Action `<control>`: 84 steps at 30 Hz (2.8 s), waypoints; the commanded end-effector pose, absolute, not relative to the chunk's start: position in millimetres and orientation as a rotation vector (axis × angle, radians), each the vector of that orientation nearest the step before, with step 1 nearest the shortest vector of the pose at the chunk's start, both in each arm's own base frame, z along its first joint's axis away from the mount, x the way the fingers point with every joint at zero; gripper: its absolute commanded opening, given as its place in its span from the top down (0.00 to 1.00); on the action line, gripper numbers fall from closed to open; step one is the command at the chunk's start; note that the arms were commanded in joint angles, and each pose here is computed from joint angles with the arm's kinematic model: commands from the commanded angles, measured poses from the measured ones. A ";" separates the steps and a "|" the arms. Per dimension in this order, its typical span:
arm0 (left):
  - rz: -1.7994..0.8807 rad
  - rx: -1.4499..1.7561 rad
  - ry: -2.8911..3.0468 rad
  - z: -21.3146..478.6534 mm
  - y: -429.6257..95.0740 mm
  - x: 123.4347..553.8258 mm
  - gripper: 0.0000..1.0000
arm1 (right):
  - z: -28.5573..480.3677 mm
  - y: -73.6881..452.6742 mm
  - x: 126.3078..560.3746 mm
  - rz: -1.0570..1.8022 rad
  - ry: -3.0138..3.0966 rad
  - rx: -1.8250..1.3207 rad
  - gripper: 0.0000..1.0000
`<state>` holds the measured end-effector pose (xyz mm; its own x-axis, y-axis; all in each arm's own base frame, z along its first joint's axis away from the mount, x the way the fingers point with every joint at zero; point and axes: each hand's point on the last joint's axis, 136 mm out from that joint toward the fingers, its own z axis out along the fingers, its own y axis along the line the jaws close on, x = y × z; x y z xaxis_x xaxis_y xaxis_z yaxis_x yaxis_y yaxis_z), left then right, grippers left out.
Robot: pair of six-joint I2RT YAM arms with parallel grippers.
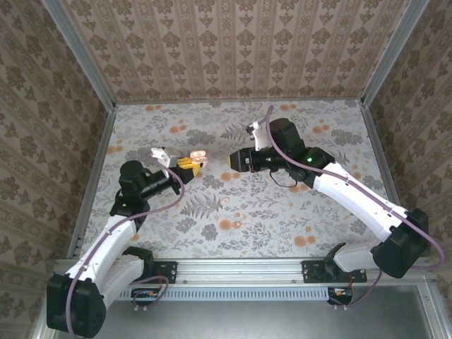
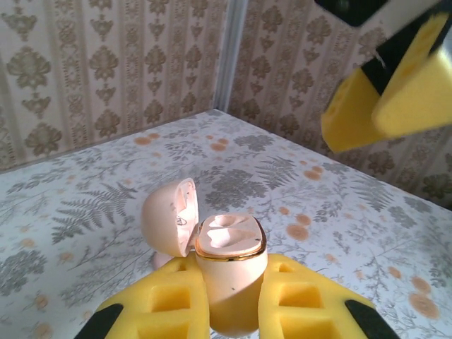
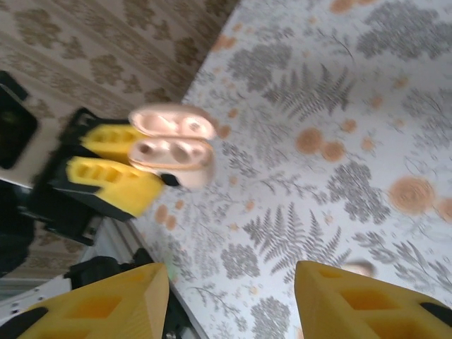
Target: Insert the wireless bluetooth earbuds into the charging case
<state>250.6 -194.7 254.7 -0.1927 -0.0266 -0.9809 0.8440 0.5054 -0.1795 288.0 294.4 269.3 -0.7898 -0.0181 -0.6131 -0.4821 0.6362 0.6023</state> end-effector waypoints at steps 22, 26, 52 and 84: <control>-0.851 0.644 1.652 239.6 -173.6 248.2 1.00 | 79.4 283.2 195.6 0.186 2.709 -0.911 0.54; -0.852 0.639 1.655 238.4 -173.1 247.5 1.00 | 69.6 282.0 194.8 0.067 2.674 -1.012 0.54; -0.848 0.630 1.655 242.3 -171.3 245.4 1.00 | 24.4 293.8 190.5 -0.197 2.632 -1.289 0.59; -0.876 0.652 1.657 241.4 -174.4 242.0 1.00 | 81.4 314.7 206.0 0.409 2.776 -0.968 0.87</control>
